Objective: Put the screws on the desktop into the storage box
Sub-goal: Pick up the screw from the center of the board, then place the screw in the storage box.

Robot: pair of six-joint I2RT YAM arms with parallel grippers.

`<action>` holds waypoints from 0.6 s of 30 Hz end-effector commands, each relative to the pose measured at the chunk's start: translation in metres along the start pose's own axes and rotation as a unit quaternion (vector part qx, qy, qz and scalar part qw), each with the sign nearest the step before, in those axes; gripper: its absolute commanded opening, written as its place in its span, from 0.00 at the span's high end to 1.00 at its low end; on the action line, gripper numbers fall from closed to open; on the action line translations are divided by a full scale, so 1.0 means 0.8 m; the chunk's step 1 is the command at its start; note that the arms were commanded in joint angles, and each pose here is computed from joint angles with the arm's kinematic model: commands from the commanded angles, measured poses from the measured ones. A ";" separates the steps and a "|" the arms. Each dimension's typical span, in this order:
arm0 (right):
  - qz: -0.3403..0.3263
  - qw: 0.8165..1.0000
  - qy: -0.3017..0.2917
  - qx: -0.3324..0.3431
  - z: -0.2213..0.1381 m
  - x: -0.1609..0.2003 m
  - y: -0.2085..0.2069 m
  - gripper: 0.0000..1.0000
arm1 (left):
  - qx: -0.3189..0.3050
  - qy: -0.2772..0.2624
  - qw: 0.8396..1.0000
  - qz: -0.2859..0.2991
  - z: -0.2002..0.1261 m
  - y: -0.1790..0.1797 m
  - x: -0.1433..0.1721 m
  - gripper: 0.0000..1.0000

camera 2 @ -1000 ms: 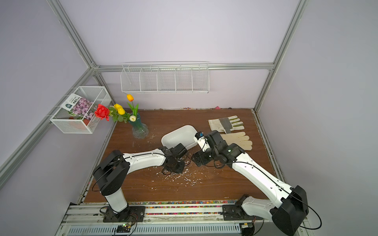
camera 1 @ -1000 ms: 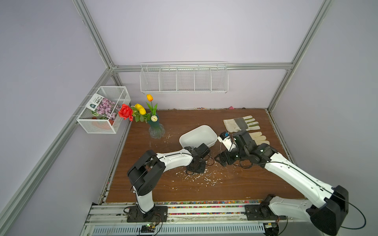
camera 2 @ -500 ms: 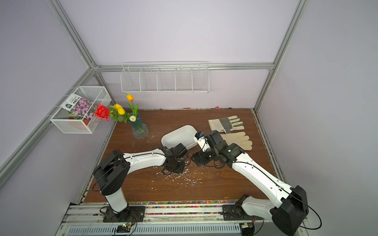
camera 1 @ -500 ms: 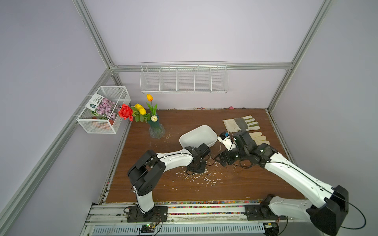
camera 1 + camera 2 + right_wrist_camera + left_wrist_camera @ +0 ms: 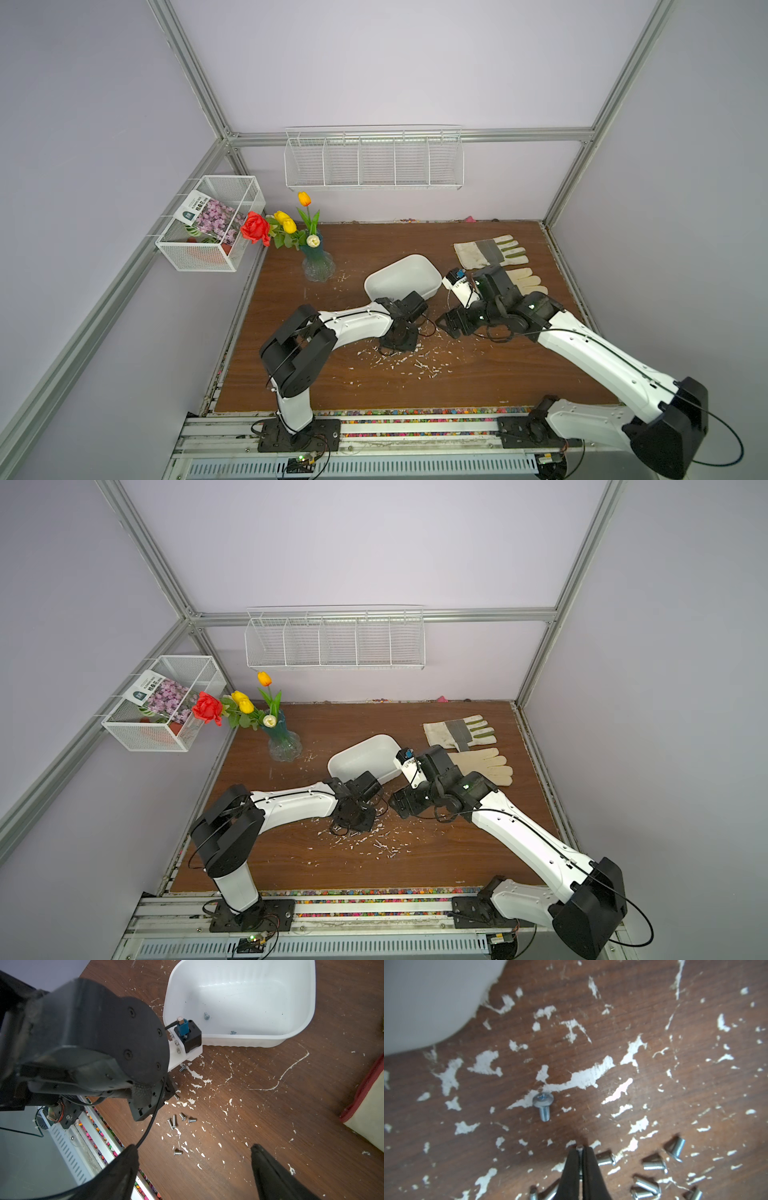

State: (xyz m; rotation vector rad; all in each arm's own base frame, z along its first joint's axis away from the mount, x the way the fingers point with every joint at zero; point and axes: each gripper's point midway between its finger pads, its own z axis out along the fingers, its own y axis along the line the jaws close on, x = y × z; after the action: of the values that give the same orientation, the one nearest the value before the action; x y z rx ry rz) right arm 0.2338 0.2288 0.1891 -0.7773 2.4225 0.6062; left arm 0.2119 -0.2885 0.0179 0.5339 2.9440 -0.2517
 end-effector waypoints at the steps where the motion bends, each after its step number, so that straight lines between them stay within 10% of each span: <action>1: 0.002 1.000 -0.006 -0.006 -0.001 0.002 0.002 0.13 | -0.010 -0.007 1.000 0.006 -0.014 0.001 -0.007 0.94; 18: 0.017 0.999 -0.012 0.041 -0.007 0.002 -0.017 0.13 | 0.035 -0.108 0.993 -0.022 -0.118 0.027 -0.098 0.96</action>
State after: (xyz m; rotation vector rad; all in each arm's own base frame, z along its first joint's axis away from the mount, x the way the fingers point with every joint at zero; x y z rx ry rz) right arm 0.2408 0.2204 0.1903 -0.7187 2.4245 0.5395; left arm 0.2642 -0.2781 0.0955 0.4076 2.8160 -0.3939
